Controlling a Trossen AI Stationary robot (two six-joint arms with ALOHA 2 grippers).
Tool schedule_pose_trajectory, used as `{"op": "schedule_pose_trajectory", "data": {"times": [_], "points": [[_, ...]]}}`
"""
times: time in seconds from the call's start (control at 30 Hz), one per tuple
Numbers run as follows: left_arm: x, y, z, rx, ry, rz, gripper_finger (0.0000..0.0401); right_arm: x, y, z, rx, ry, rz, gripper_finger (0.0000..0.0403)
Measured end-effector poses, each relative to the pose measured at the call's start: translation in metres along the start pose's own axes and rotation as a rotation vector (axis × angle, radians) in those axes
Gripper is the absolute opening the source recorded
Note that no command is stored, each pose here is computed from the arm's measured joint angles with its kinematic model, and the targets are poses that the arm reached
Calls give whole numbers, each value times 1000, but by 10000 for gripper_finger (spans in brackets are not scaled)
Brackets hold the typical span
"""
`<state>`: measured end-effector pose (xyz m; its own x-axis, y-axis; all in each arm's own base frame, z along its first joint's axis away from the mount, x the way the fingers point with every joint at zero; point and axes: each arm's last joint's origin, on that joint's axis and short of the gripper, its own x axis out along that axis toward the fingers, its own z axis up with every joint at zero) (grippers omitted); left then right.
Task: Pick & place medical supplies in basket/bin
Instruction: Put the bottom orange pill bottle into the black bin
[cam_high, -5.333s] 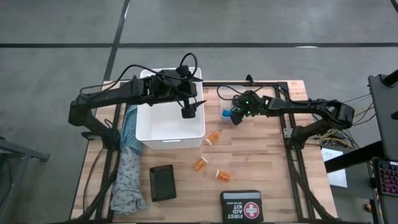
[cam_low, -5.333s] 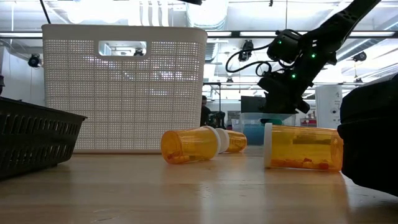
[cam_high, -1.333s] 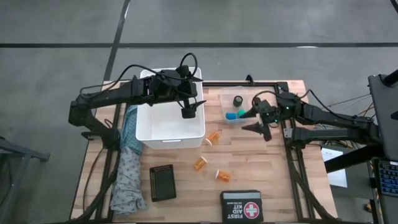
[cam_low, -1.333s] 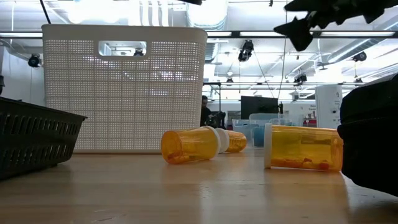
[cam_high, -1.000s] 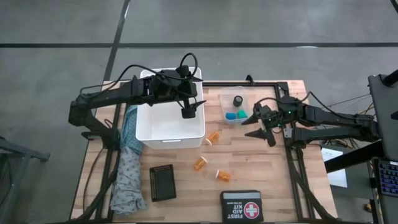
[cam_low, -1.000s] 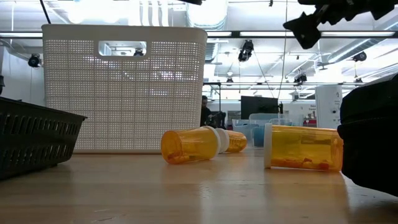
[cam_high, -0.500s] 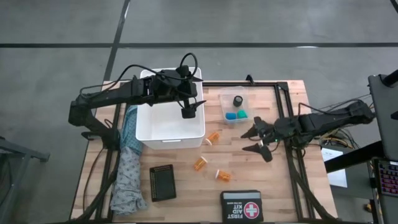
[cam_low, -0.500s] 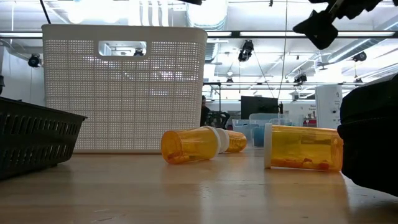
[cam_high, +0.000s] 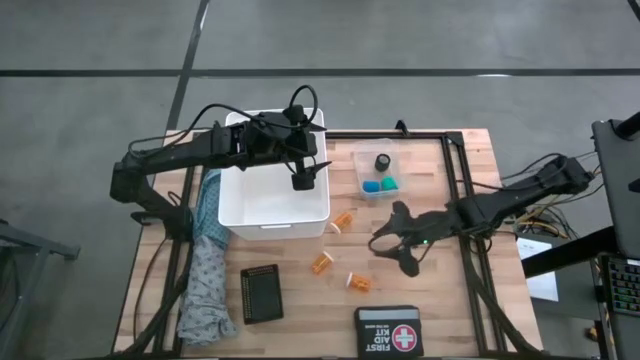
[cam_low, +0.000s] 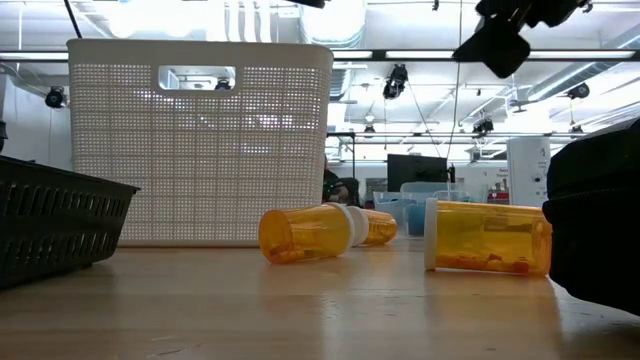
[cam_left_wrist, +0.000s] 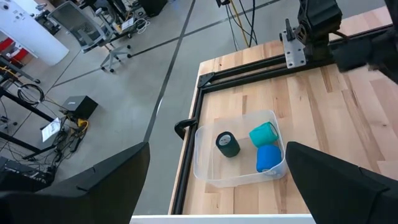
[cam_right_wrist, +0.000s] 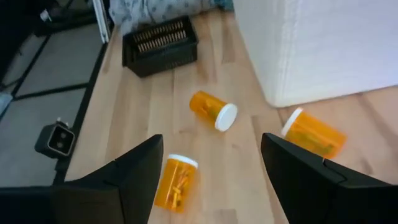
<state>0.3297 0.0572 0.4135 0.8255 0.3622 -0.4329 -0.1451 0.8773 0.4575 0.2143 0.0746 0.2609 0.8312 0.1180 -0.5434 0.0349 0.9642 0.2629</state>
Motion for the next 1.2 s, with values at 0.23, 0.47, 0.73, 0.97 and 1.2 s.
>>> {"op": "schedule_pose_trajectory", "data": {"times": [0.23, 0.47, 0.73, 0.97, 1.2], "points": [[0, 0, 0, 2, 0, 0, 381, 28, 12, -5, 35, 121, 28, 258], [0, 0, 0, 2, 0, 0, 381, 45, 23, -9, 31, 204, 29, 264], [0, 0, 0, 2, 0, 0, 381, 69, 33, -21, 2, 298, 33, 265], [0, 0, 0, 2, 0, 0, 381, 92, 35, -30, -13, 363, 3, 258], [0, 0, 0, 2, 0, 0, 381, 110, 37, -36, -20, 403, -19, 260]]}}
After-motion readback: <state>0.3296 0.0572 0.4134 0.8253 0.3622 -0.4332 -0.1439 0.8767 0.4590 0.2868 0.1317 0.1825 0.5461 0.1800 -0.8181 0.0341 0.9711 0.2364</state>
